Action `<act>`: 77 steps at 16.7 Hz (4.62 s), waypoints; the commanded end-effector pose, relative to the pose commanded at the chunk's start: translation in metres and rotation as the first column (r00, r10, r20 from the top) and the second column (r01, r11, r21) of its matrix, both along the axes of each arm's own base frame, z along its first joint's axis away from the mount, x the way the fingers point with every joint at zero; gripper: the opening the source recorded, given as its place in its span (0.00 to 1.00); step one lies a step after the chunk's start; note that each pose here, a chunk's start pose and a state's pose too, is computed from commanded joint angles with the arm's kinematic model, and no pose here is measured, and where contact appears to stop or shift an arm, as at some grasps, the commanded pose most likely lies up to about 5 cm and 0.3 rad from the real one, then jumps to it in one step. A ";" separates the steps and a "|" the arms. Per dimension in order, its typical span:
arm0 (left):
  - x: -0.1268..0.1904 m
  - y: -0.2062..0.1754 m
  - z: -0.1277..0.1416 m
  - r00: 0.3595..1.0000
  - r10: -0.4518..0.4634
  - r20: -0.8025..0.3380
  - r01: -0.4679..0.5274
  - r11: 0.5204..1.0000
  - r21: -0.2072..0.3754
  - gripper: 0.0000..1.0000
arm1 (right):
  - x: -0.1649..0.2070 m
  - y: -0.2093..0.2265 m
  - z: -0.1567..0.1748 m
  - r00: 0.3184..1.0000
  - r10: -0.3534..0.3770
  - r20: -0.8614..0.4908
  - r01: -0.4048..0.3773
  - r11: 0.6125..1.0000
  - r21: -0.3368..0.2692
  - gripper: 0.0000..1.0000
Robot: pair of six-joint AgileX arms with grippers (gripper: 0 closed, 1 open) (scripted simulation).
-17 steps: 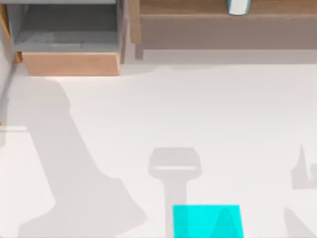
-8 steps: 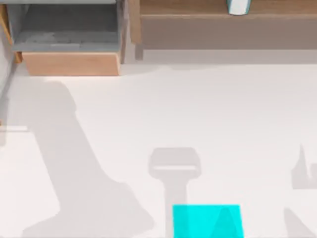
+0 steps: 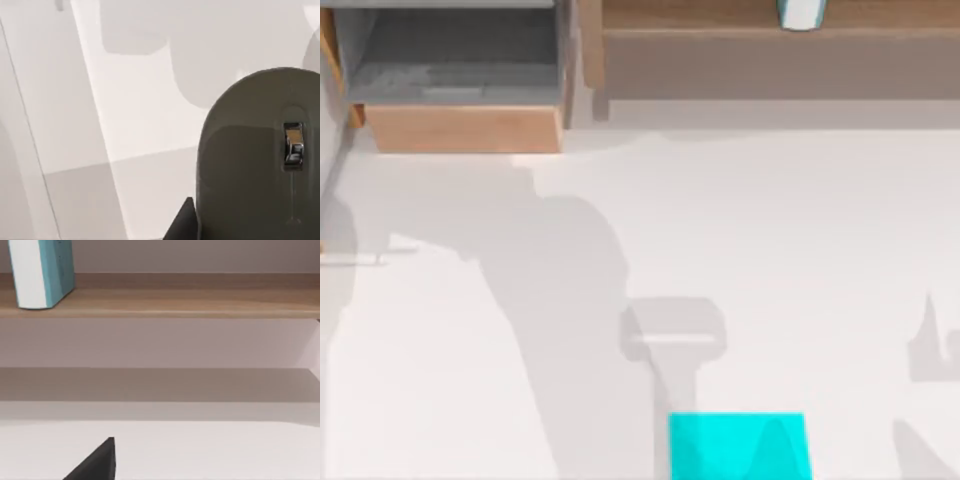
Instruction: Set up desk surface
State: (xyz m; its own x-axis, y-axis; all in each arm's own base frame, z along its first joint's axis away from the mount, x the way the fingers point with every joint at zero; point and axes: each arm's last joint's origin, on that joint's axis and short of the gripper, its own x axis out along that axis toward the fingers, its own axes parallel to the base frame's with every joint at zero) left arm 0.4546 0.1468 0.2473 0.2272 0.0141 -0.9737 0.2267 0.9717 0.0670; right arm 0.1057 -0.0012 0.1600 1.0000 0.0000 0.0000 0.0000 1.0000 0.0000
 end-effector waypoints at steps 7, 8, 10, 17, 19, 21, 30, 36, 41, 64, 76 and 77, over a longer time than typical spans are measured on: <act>-0.021 -0.107 0.067 0.985 0.034 0.168 -0.022 0.997 -0.069 0.00 | 0.000 0.000 0.000 1.000 0.000 0.000 0.000 1.000 0.000 1.00; -0.023 -0.125 0.070 0.983 0.033 0.178 -0.018 0.996 -0.086 0.00 | 0.000 0.000 0.000 1.000 0.000 0.000 0.000 1.000 0.000 1.00; -0.029 -0.161 0.072 0.982 0.030 0.187 -0.007 0.993 -0.122 0.00 | 0.000 0.000 0.000 1.000 0.000 0.000 0.000 1.000 0.000 1.00; -0.056 -0.265 0.060 0.990 0.039 0.138 -0.007 0.975 -0.223 0.00 | 0.000 0.000 0.000 1.000 0.000 0.000 0.000 1.000 0.000 1.00; -0.068 -0.293 0.051 0.994 0.046 0.097 -0.021 0.971 -0.238 0.00 | 0.000 0.000 0.000 1.000 0.000 0.000 0.000 1.000 0.000 1.00; -0.083 -0.323 0.039 0.997 0.055 0.048 -0.042 0.969 -0.243 0.00 | 0.000 0.000 0.000 1.000 0.000 0.000 0.000 1.000 0.000 1.00; -0.200 -0.455 -0.039 0.983 0.145 -0.115 -0.160 0.977 -0.141 0.00 | 0.000 0.000 0.000 1.000 0.000 0.000 0.000 1.000 0.000 1.00; -0.291 -0.499 -0.091 0.974 0.185 -0.127 -0.193 0.980 -0.055 0.00 | 0.000 0.000 0.000 1.000 0.000 0.000 0.000 1.000 0.000 1.00; -0.309 -0.503 -0.101 0.973 0.193 -0.127 -0.198 0.980 -0.032 0.00 | 0.000 0.000 0.000 1.000 0.000 0.000 0.000 1.000 0.000 1.00; -0.361 -0.490 -0.053 0.978 -0.014 -0.209 0.006 0.999 -0.043 0.00 | 0.000 0.000 0.000 1.000 0.000 0.000 0.000 1.000 0.000 1.00; -0.313 -0.505 -0.097 0.978 0.167 -0.127 -0.176 0.983 -0.060 0.00 | 0.000 0.000 0.000 1.000 0.000 0.000 0.000 1.000 0.000 1.00; -0.309 -0.504 -0.103 0.975 0.182 -0.125 -0.190 0.981 -0.050 0.00 | 0.000 0.000 0.000 1.000 0.000 0.000 0.000 1.000 0.000 1.00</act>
